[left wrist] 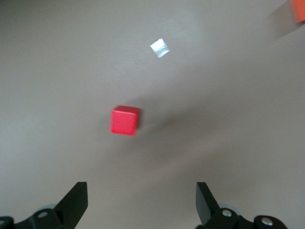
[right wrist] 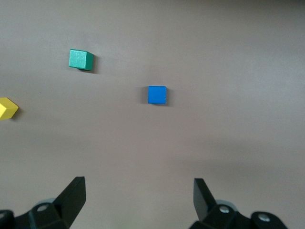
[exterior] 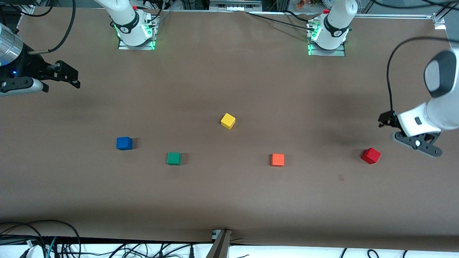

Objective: Pass red block to right arm, stack on blue
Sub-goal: 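Move the left gripper down over the red cube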

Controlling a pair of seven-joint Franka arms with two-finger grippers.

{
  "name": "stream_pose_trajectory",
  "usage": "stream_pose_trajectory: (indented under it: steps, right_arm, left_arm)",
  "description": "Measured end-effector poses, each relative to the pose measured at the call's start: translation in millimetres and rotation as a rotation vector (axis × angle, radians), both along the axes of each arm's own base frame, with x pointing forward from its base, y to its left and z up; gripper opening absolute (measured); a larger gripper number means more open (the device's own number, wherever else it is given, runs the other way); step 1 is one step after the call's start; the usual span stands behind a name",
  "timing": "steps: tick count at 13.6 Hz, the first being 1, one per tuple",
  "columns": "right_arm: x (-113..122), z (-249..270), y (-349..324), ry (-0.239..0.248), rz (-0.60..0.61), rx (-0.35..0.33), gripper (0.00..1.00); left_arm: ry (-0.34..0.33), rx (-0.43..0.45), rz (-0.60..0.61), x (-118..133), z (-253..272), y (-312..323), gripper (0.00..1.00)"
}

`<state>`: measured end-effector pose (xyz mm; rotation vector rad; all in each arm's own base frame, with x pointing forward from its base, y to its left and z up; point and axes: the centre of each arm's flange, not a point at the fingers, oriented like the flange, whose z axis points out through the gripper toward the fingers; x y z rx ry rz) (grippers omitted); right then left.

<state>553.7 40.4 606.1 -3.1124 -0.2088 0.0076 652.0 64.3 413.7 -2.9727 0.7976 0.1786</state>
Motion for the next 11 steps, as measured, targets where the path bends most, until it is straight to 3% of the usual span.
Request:
stream_pose_trajectory:
  steps: [5, 11]
  right_arm:
    - [1, -1, -15, 0.002, -0.027, 0.000, 1.00]
    - [2, -2, -20, 0.001, -0.036, -0.001, 1.00]
  left_arm:
    - [0.012, -0.027, -0.121, 25, -138, 42, 1.00]
    - [0.064, -0.054, -0.168, 20, -201, 53, 1.00]
